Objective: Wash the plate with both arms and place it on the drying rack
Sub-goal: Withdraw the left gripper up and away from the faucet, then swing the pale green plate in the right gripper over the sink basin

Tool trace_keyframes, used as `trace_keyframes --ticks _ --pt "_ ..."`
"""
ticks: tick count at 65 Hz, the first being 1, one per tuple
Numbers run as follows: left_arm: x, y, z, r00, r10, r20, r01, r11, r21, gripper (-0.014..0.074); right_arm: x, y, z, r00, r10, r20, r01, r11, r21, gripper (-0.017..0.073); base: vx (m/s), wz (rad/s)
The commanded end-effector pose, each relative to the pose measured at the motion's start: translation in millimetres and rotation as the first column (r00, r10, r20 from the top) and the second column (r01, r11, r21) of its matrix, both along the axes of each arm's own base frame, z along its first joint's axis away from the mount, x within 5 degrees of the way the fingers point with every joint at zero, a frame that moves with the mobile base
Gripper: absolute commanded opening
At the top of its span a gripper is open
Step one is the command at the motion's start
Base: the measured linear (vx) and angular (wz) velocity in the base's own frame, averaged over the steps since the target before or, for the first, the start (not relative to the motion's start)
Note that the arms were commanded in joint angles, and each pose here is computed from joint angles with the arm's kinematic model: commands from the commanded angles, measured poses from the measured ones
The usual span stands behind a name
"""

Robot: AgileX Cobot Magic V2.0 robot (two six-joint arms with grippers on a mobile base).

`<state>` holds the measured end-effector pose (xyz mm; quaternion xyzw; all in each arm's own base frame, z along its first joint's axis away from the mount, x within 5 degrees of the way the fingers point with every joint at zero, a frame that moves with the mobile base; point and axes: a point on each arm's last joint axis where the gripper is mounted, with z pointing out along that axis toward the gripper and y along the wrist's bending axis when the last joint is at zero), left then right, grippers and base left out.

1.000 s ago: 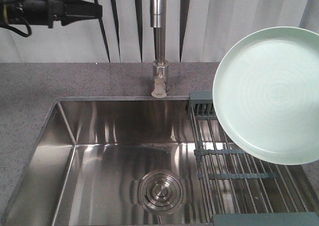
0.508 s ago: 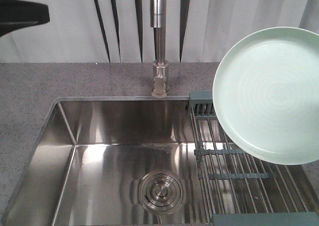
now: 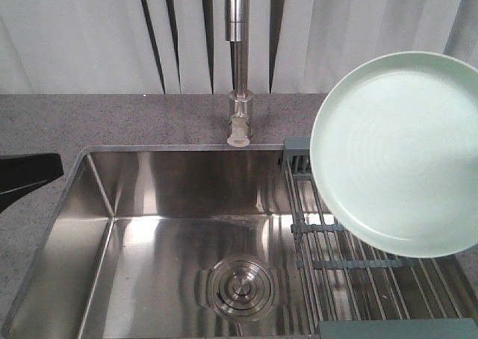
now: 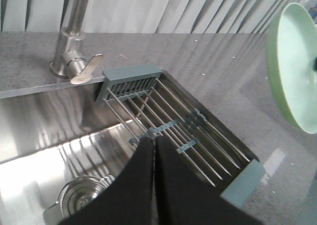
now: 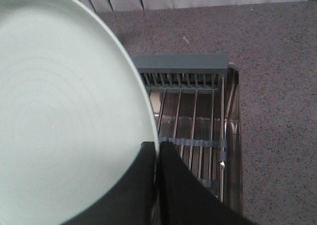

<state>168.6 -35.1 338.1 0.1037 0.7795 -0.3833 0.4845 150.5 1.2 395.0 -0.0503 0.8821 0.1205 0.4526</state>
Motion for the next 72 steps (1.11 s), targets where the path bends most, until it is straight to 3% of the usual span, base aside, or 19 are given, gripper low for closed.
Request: trace_keyframes --ticks 1,15,24,31,42,51,61,72 --pt "-5.1 2.7 7.2 0.997 0.06 0.05 -0.062 0.997 0.05 -0.0007 5.8 3.7 12.2 0.995 0.012 0.098 -0.008 0.999 -0.049 -0.0006 0.0 0.0" --pt "-18.1 3.2 19.7 0.982 0.133 0.135 -0.142 0.988 0.057 -0.0007 6.1 14.5 12.0 0.992 0.075 0.105 -0.066 0.994 -0.09 -0.0006 0.0 0.0" --pt "-25.6 8.6 29.6 0.944 0.245 0.221 -0.264 0.963 0.058 -0.0007 9.6 13.3 11.5 0.992 0.065 0.112 -0.053 0.993 -0.105 -0.0006 0.0 0.0" --pt "-30.0 11.9 34.9 0.915 0.304 0.266 -0.328 0.943 0.052 -0.0007 23.0 12.4 4.1 0.996 0.056 0.066 -0.051 0.996 -0.079 -0.0006 0.0 0.0" --pt "-32.4 10.0 35.4 0.919 0.287 0.269 -0.312 0.949 0.053 -0.0007 54.4 15.8 -19.1 0.992 0.108 -0.065 -0.109 0.994 -0.012 -0.0006 0.0 0.0" --pt "-33.6 7.7 34.4 0.929 0.261 0.261 -0.284 0.957 0.056 -0.0007 71.3 45.7 -33.3 0.948 0.301 -0.104 -0.295 0.953 0.065 -0.0006 0.0 0.0" --pt "-34.4 6.3 34.0 0.935 0.244 0.257 -0.267 0.962 0.058 -0.0007 88.7 78.7 -53.8 0.899 0.404 -0.171 -0.389 0.914 0.118 -0.0006 0.0 0.0" --pt "-35.0 5.3 33.8 0.939 0.231 0.254 -0.254 0.965 0.059 -0.0007 105.6 117.4 -63.4 0.857 0.468 -0.215 -0.444 0.883 0.152 -0.0006 0.0 0.0"
